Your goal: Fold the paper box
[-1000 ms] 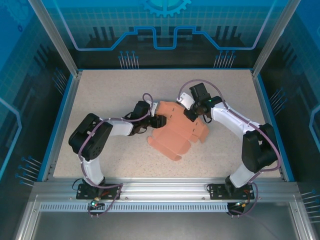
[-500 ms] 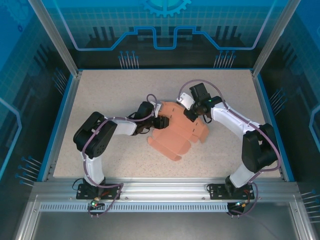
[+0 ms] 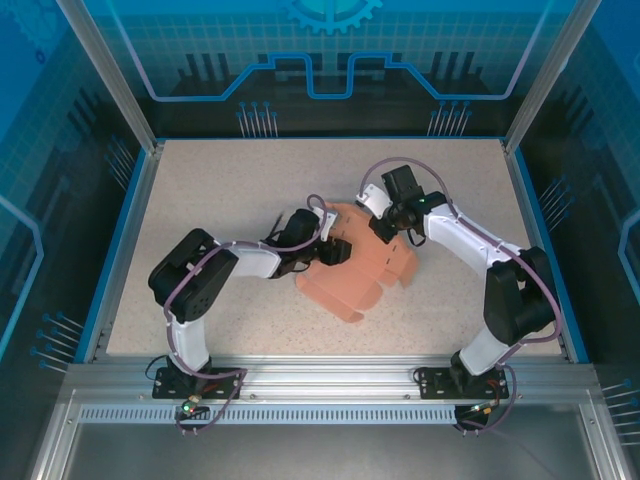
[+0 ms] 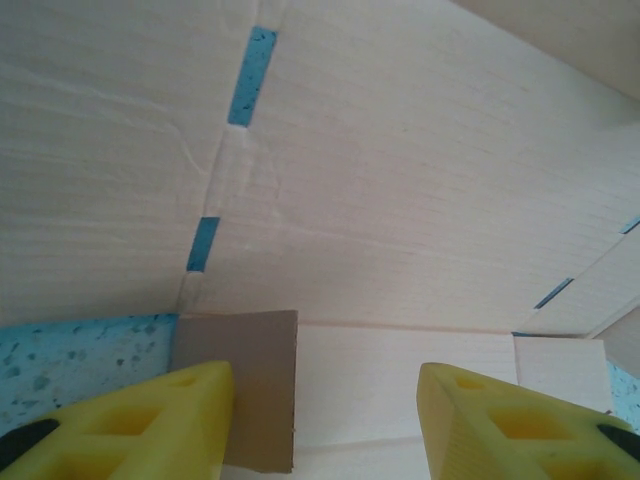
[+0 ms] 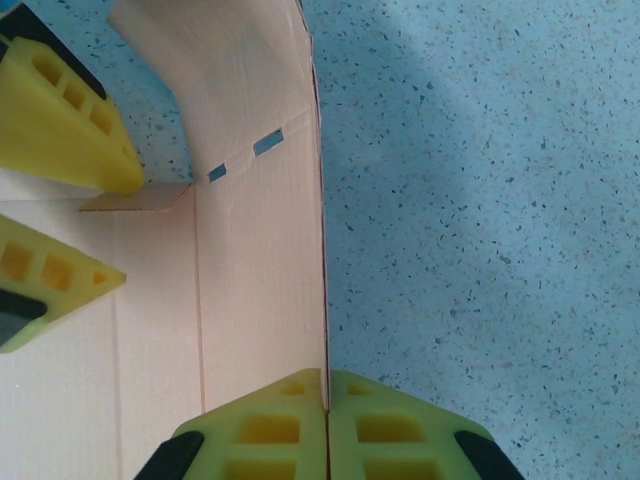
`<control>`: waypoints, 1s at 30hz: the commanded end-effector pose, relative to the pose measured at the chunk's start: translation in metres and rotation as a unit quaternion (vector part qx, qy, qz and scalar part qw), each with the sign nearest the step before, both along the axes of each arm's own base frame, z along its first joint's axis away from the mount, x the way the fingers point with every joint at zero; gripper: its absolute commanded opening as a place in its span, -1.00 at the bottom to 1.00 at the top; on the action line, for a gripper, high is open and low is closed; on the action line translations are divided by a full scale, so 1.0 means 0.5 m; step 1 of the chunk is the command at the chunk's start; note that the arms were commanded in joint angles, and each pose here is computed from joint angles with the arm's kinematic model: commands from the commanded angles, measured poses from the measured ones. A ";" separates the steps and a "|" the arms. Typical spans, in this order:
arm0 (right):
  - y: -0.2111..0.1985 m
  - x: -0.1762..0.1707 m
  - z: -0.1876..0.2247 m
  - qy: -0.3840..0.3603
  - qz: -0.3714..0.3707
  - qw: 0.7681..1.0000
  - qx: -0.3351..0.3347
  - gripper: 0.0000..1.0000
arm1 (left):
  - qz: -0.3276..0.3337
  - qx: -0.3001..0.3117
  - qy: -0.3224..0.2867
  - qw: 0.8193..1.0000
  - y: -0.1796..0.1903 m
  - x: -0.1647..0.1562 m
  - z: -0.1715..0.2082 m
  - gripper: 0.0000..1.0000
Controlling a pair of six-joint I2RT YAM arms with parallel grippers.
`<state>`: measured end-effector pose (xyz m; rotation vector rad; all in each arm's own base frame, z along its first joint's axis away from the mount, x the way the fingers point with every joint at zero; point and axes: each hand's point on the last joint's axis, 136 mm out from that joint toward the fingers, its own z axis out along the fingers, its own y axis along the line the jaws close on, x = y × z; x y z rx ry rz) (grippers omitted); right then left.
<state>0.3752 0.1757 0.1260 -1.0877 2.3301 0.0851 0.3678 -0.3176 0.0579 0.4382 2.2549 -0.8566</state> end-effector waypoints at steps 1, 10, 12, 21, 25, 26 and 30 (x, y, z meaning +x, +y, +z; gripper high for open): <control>0.003 0.011 0.022 -0.002 -0.010 1.000 0.023 -0.88 | -0.030 -0.007 -0.002 1.000 -0.024 -0.020 -0.010 0.05; 0.003 0.011 0.016 0.000 -0.013 1.000 0.024 -0.88 | -0.037 -0.001 0.006 0.999 -0.029 -0.028 -0.037 0.06; 0.003 0.011 0.020 -0.003 -0.013 1.000 0.025 -0.89 | -0.039 -0.004 -0.004 0.999 -0.029 -0.027 -0.021 0.07; -0.002 0.007 0.042 -0.018 -0.009 0.999 0.025 -0.89 | -0.015 -0.034 -0.061 0.997 0.021 -0.002 0.101 0.13; 0.000 0.005 0.055 -0.021 -0.008 0.999 0.030 -0.89 | -0.001 -0.058 -0.079 0.995 0.060 0.018 0.156 0.16; 0.001 0.005 0.059 -0.021 -0.007 0.999 0.032 -0.89 | 0.004 -0.064 -0.082 0.995 0.072 0.025 0.169 0.17; 0.005 0.002 0.072 -0.018 -0.002 0.999 0.037 -0.89 | 0.007 -0.090 -0.087 0.992 0.102 0.048 0.206 0.23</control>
